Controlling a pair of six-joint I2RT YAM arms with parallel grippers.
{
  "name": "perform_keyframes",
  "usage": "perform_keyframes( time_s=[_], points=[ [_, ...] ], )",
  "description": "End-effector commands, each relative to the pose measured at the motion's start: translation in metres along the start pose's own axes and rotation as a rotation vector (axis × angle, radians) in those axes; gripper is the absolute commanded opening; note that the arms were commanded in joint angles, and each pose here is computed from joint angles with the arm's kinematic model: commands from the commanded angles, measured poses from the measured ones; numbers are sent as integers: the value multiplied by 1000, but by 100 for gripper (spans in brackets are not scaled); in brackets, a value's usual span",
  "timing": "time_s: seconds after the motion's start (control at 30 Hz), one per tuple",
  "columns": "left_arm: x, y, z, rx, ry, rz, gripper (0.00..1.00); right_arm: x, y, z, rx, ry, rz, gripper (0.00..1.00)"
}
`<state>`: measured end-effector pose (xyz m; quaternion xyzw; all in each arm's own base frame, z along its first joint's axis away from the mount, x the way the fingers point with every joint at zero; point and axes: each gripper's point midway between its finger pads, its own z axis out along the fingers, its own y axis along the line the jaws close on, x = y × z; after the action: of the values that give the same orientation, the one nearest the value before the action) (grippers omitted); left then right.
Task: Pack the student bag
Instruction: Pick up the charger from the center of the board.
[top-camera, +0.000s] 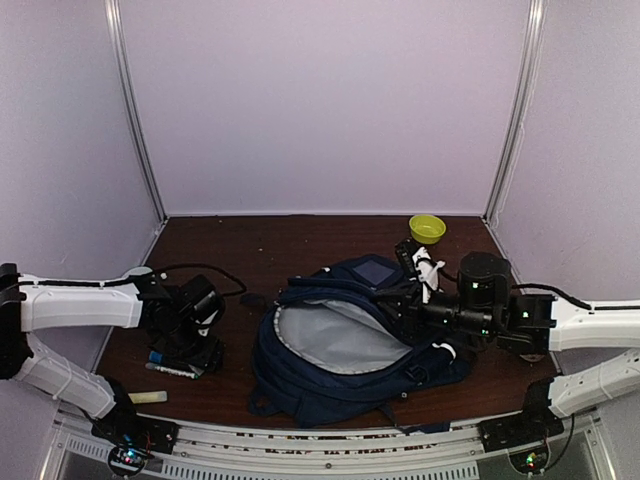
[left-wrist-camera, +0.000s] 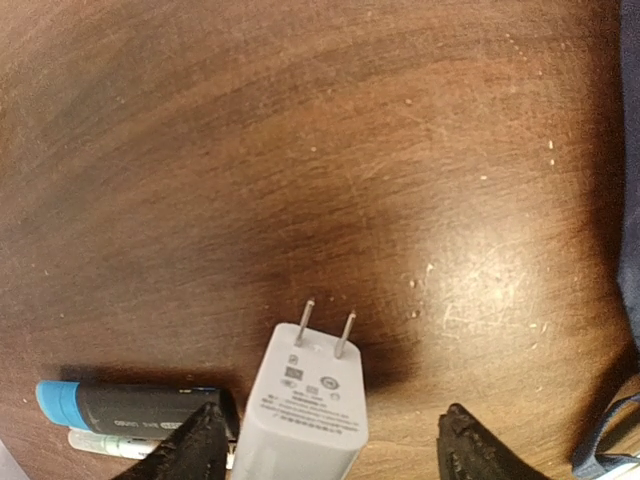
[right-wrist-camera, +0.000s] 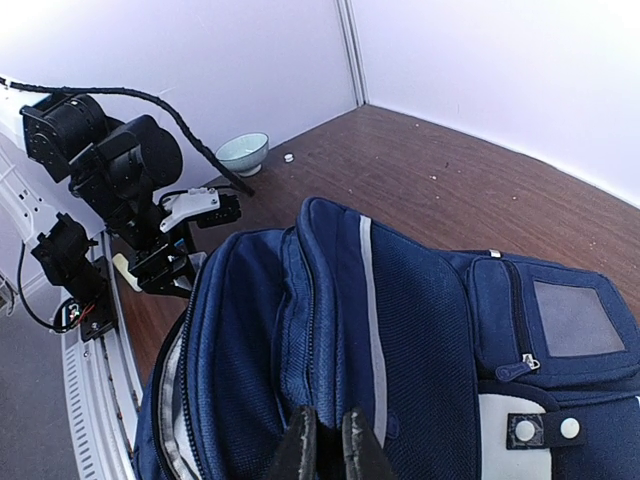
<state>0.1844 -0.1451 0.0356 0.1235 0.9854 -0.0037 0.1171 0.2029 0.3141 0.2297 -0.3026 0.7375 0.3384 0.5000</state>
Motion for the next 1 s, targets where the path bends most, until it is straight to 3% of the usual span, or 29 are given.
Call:
perform_keyframes(
  time_s=[0.0,0.27,0.53,0.7,0.8,0.97],
  points=[
    [1,1,5,6,0,-15,69,10,-26,-3,108,26,-16,0],
    [-8,-4,1,22,-22,-16,25,13,-24,-8,93,24,5,0],
    [-31,-19,-12,70,-70,-10,0,18,-30,-13,123,37,18,0],
    [-48,-32,-26,124,-148,-6,0,23,-39,-15,167,5,53,0],
    [-58,-37,-35,154,-203,-9,0,22,-60,-18,285,-22,72,0],
    [-72,-40,-57,179,-314,-12,0,-4,-68,-31,341,-119,26,0]
  ],
)
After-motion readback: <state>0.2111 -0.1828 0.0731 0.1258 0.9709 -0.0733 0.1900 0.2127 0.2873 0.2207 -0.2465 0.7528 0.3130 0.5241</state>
